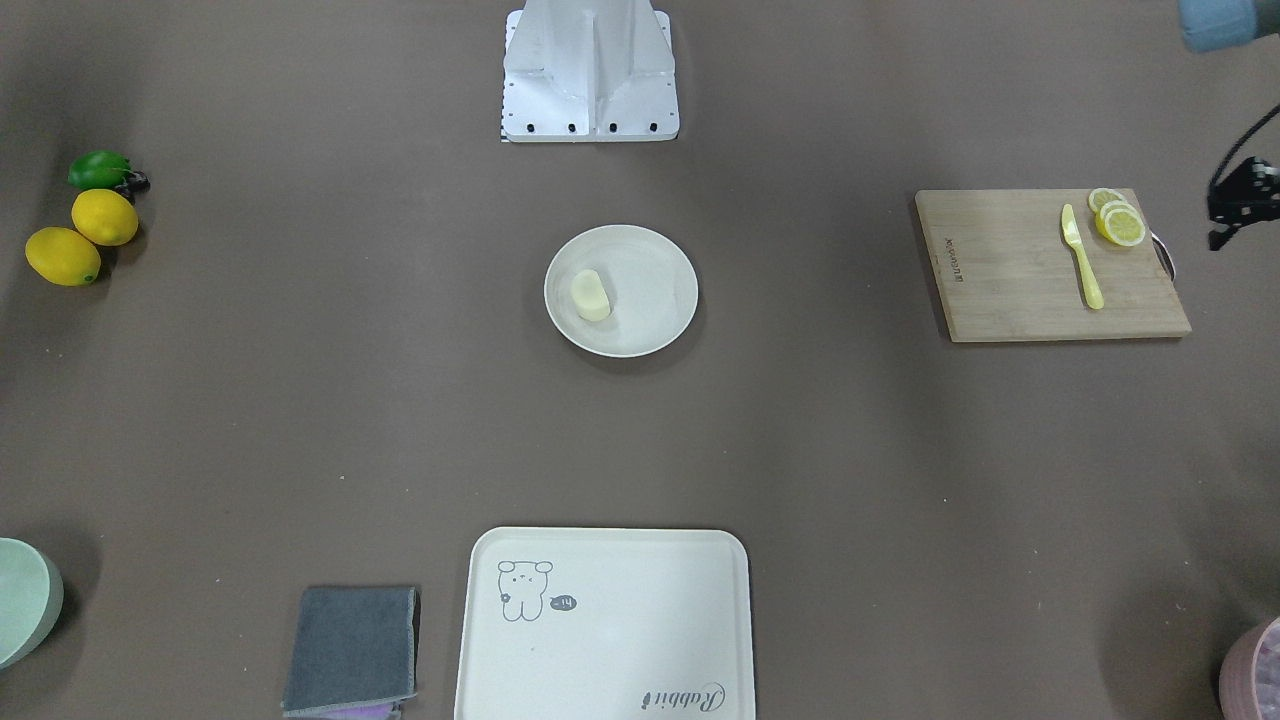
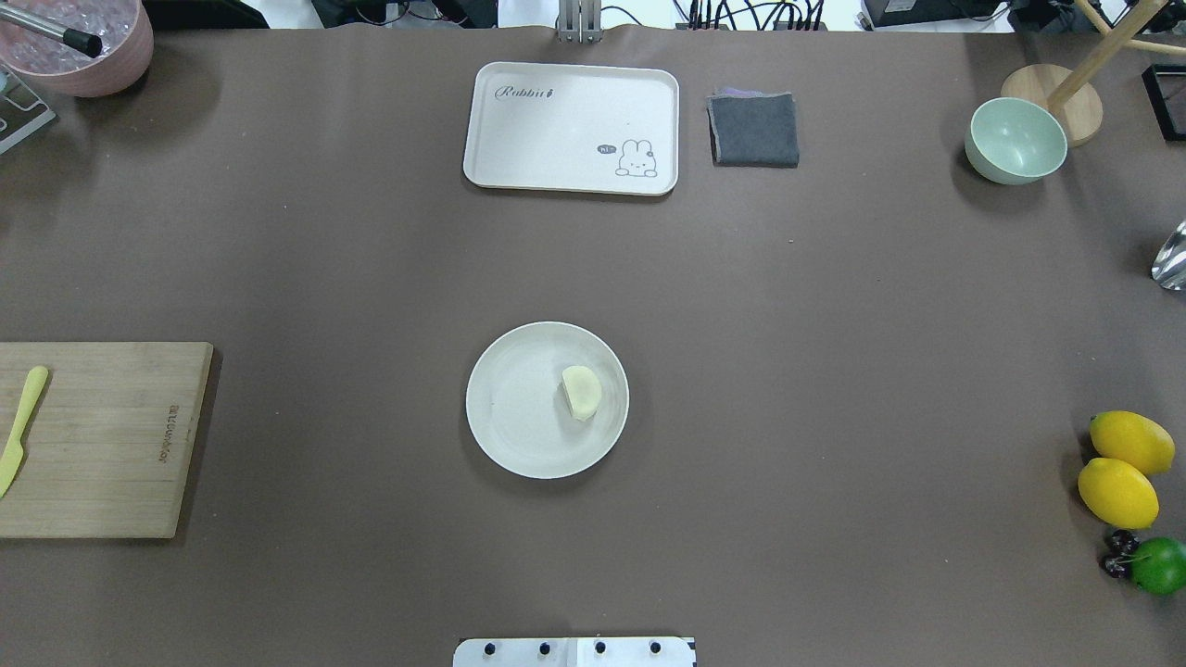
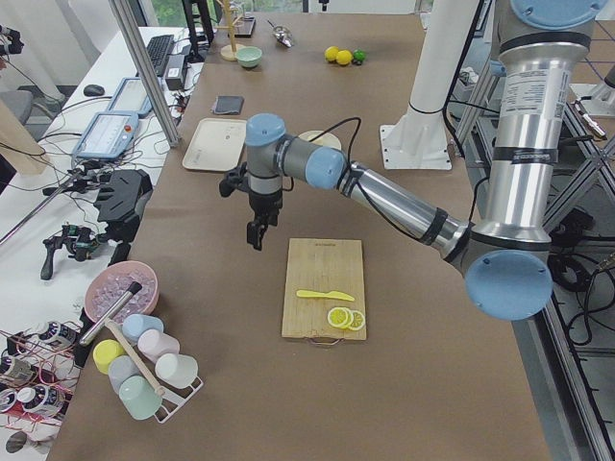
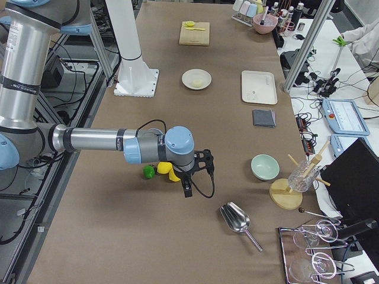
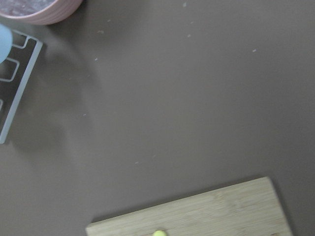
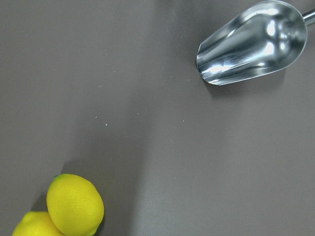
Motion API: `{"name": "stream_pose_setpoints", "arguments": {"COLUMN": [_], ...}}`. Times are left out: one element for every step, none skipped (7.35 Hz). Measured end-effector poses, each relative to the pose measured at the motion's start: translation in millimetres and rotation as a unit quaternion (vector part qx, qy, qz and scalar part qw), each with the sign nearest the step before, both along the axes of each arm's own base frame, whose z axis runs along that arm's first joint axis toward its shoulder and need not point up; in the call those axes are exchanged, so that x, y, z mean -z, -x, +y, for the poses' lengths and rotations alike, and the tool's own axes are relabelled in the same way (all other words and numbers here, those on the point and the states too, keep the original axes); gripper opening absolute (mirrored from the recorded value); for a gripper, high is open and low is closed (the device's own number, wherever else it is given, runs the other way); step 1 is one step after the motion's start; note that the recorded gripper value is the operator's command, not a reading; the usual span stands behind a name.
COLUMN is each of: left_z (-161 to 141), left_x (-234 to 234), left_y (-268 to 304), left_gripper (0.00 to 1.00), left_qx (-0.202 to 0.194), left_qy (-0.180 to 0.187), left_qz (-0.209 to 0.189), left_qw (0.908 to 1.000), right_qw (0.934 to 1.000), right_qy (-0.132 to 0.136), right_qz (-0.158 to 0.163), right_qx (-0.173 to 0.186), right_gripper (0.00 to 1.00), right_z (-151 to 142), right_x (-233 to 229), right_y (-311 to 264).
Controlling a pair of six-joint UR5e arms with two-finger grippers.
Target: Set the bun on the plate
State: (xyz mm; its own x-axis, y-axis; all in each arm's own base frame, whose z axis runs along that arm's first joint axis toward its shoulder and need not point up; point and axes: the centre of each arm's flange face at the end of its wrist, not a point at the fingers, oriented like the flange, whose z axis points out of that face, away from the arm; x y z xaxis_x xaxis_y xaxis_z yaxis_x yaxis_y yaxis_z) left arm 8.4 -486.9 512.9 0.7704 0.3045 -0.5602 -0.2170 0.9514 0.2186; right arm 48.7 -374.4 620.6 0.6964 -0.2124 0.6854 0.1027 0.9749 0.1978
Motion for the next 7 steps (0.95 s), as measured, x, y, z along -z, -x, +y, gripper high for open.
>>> {"name": "stream_pose_setpoints", "arguments": {"left_z": [16.2,31.1,40.9,46.1,49.0,52.5,56.4], "left_x": [-40.7,-65.1,-77.5,-86.2,-92.5,-97.4,-99.3], "left_y": [25.8,47.1,65.9,75.0,78.6,80.7,82.0], "left_gripper": [0.97,0.97,0.97,0.97,0.97,0.97,0.97], "left_qx": [0.0,0.012,0.03,0.041,0.047,0.052,0.054], "left_qy": [0.025,0.045,0.058,0.07,0.081,0.088,0.09], "left_qz": [-0.002,-0.002,0.001,0.011,0.027,0.039,0.044], "left_qw": [0.9997,0.9989,0.9979,0.9966,0.9952,0.994,0.9936], "right_qw": [1.0,1.0,1.0,1.0,1.0,0.9999,0.9999], "right_qy": [0.0,0.001,0.003,0.005,0.008,0.012,0.015], "right_qz": [0.0,0.001,0.001,0.001,0.001,0.001,0.002], "right_qx": [0.0,-0.001,-0.001,-0.001,-0.002,-0.003,-0.006], "right_gripper": [1.0,1.0,1.0,1.0,1.0,1.0,1.0], "right_z": [0.4,1.0,1.6,2.0,2.5,3.4,5.3], "right_x": [-0.4,-1.3,-2.8,-4.9,-7.7,-11.2,-13.9], "right_y": [-0.3,-0.6,-0.9,-1.1,-1.4,-2.3,-4.1]}}
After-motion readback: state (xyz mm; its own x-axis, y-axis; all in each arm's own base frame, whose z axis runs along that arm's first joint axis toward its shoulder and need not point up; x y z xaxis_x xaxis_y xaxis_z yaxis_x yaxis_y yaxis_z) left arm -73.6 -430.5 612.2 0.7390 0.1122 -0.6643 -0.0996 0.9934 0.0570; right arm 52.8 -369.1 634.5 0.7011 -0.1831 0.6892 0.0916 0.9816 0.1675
